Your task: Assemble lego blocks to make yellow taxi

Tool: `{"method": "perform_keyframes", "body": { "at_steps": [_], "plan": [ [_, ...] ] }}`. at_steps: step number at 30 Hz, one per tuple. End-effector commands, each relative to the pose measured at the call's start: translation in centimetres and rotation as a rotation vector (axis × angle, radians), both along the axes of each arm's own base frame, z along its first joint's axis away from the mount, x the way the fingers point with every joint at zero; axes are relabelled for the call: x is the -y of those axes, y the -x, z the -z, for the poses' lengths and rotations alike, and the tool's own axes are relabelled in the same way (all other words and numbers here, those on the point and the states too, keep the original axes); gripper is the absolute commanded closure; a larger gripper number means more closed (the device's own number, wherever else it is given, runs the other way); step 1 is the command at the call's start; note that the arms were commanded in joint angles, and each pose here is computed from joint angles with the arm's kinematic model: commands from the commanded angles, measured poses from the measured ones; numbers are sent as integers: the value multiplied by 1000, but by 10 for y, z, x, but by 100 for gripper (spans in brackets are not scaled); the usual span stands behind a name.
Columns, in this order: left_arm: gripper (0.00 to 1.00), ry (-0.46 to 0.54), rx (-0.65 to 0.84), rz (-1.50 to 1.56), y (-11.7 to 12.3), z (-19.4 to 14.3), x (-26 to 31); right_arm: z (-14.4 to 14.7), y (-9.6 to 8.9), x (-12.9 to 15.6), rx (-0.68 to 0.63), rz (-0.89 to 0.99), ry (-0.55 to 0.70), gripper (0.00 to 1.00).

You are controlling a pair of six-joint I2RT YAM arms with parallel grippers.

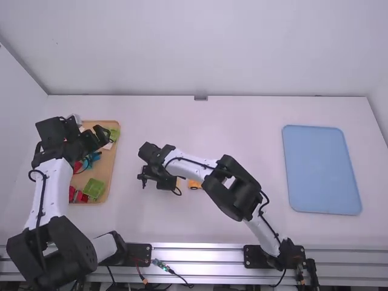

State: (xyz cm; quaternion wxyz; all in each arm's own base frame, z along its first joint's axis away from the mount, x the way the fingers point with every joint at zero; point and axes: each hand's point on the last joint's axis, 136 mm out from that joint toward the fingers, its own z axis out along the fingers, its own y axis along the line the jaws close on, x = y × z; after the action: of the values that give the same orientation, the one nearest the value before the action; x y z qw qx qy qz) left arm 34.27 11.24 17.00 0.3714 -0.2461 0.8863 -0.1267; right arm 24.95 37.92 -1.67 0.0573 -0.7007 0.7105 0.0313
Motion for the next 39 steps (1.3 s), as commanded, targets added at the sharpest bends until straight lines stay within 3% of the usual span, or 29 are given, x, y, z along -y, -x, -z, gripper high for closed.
{"method": "perform_keyframes", "body": {
  "at_steps": [1, 4, 7, 12, 17, 20, 22, 23, 24, 33, 39],
  "plan": [
    [1, 11, 11, 6, 2, -3, 3, 7, 3, 4, -11, 3, 16, 100],
    [1, 11, 12, 9, 2, -3, 4, 7, 3, 3, -11, 3, 11, 97],
    [1, 11, 11, 13, 2, -3, 5, 7, 2, 3, -10, 4, 10, 79],
    [1, 11, 12, 7, 2, -3, 3, 7, 3, 3, -14, 3, 10, 73],
    [1, 11, 11, 6, 3, -3, 3, 7, 3, 3, -13, 3, 14, 50],
    [1, 12, 12, 9, 2, -3, 4, 7, 3, 3, -12, 3, 14, 43],
    [1, 11, 11, 8, 2, -3, 3, 7, 3, 3, -13, 3, 14, 30],
    [1, 11, 12, 8, 2, -3, 3, 7, 3, 3, -10, 2, 15, 9],
    [1, 11, 12, 8, 2, -3, 3, 7, 2, 4, -4, -4, 18, 1],
    [1, 29, 44, 62, -1, -8, 12, -8, -7, 2, 37, -19, 25, 1],
    [1, -12, 103, 238, -3, -15, 30, -58, -17, 3, 44, 13, -73, 1]
  ]
}}
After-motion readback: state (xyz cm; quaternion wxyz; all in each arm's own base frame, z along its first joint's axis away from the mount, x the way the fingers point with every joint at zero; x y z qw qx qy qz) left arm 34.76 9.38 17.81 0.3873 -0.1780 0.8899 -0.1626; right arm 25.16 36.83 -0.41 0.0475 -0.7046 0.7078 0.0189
